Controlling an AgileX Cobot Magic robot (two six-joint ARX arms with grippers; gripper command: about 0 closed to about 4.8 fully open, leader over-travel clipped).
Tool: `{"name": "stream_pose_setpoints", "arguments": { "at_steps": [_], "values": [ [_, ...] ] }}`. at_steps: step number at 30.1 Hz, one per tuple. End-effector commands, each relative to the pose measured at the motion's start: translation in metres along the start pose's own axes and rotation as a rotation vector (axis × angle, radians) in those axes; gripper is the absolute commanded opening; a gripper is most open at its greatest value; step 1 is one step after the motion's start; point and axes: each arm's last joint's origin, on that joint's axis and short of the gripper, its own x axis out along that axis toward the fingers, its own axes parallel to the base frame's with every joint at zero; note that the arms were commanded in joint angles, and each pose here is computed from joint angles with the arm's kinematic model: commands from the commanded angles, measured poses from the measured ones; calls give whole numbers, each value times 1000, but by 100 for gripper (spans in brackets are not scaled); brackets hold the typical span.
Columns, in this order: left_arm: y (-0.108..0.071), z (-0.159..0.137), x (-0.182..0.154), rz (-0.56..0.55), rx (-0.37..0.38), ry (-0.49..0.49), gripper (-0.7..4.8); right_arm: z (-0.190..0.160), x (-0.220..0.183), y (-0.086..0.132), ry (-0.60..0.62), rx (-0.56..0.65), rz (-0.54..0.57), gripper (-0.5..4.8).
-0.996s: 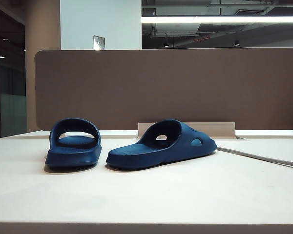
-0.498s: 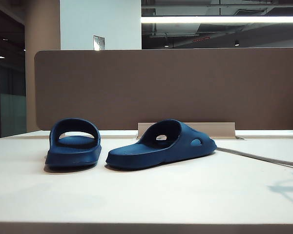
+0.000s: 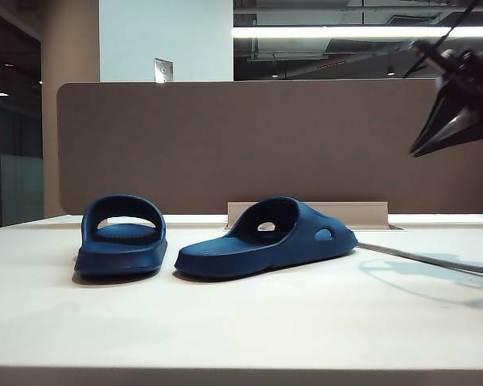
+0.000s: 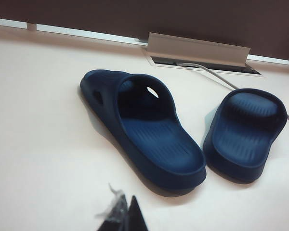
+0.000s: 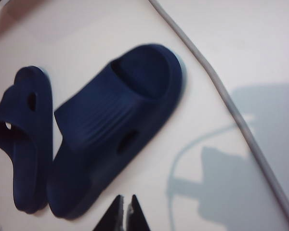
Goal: Interlock the pair of blue slippers on the table with their fronts facing up.
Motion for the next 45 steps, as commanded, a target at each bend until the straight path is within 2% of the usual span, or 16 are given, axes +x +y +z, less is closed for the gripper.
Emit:
{"name": "stream_pose_setpoints", "arguments": {
  "at_steps": [1, 12, 15, 23, 24, 27, 30, 33, 36, 39, 45],
  "values": [
    [0, 0, 0, -1, -1, 0, -5, 14, 13, 0, 14, -4, 29, 22],
    [0, 0, 0, -1, -2, 4, -5, 42, 59, -13, 86, 31, 63, 26],
    [0, 0, 0, -1, -2, 4, -5, 45, 72, -18, 112, 45, 80, 80],
    [0, 0, 0, 0, -1, 4, -5, 51, 108, -36, 185, 101, 113, 97],
    [0, 0, 0, 0, -1, 4, -5, 52, 111, -38, 191, 104, 117, 124],
    [0, 0, 0, 0, -1, 4, -5, 53, 119, -41, 198, 108, 115, 127],
    [0, 0, 0, 2, -1, 3, -5, 54, 123, -44, 194, 104, 117, 181],
    [0, 0, 0, 2, -1, 4, -5, 52, 128, -44, 198, 97, 121, 183],
    [0, 0, 0, 3, -1, 4, -5, 54, 136, -42, 217, 95, 128, 221],
    [0, 0, 0, 3, -1, 4, -5, 56, 143, -38, 220, 86, 119, 221],
    [0, 0, 0, 3, -1, 4, -5, 55, 144, -39, 191, 55, 28, 221]
  ]
}}
